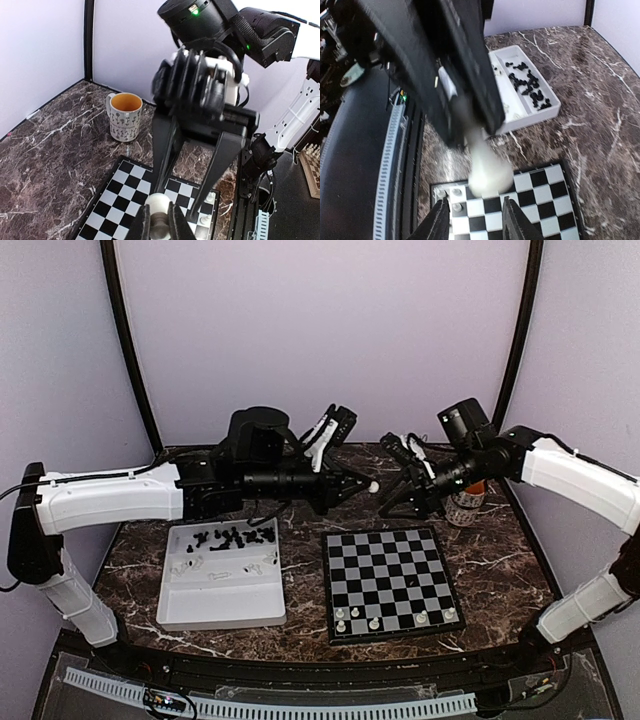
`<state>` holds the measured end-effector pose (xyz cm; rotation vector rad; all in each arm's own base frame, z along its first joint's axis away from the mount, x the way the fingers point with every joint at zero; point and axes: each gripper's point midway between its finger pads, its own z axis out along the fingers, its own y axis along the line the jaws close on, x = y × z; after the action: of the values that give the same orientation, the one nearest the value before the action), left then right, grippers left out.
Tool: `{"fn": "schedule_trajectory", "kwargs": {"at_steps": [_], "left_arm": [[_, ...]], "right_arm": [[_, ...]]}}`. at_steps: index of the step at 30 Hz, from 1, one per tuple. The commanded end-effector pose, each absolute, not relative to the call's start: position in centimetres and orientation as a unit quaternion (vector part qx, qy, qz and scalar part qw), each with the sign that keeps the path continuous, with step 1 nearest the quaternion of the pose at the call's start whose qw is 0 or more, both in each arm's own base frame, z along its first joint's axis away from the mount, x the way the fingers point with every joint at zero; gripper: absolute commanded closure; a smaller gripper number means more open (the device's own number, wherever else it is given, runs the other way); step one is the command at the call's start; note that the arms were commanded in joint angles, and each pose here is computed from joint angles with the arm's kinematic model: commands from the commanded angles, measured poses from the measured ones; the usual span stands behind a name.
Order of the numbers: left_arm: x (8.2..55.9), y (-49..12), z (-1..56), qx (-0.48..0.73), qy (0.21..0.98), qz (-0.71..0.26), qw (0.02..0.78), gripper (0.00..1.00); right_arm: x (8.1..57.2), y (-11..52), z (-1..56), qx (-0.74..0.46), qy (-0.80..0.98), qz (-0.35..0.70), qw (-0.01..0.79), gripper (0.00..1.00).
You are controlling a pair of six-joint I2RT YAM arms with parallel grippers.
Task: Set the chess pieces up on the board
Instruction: Pass from the right arm to the left, then place the queen at d1.
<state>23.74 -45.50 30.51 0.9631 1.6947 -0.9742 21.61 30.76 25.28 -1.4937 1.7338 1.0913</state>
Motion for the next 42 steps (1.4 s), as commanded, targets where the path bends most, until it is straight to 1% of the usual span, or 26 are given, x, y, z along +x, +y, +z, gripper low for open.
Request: {"fn": "schedule_trajectory", "kwargs": {"at_steps": [1,5,8,10,12,15,21,28,34,42], "left_arm": [[23.5,-45.6,28.4,0.438,0.72,-0.346,0.411,0.96],[22.0,-46.5,25.1,0.489,0.728,-0.32,0.359,0.96],[20.9,-47.4,22.7,0.525,0.726,-0.297,0.329,0.96],[19.8,-48.3,21.7,0.548,0.719,-0.295,0.31,0.96],[18.7,-49.3,20.6,0.568,0.712,-0.296,0.289,0.96],[17.3,-50.9,18.5,0.599,0.702,-0.287,0.259,0.96],[14.8,-53.3,14.7,0.657,0.676,-0.25,0.222,0.95],[13.1,-54.6,12.3,0.689,0.661,-0.225,0.194,0.95],[12.3,-54.7,9.8,0.702,0.661,-0.207,0.165,0.95],[12.5,-53.2,7.8,0.694,0.684,-0.171,0.143,0.95]], "right_arm": [[22.3,25.1,24.7,-0.553,0.673,0.362,0.334,0.6],[24.5,20.2,22.6,-0.492,0.723,0.328,0.356,0.58],[26.6,17.2,21.2,-0.419,0.763,0.312,0.379,0.57],[28.4,15.6,20.8,-0.365,0.787,0.301,0.397,0.54],[30.4,13.6,20.2,-0.33,0.815,0.244,0.409,0.49],[32.0,12.0,19.4,-0.305,0.832,0.197,0.418,0.46],[32.5,11.6,18.4,-0.306,0.839,0.18,0.413,0.45],[32.3,11.8,18.0,-0.317,0.836,0.185,0.407,0.45],[32.0,12.0,17.8,-0.324,0.834,0.192,0.403,0.45],[31.8,12.2,17.6,-0.329,0.833,0.197,0.399,0.45]]}}
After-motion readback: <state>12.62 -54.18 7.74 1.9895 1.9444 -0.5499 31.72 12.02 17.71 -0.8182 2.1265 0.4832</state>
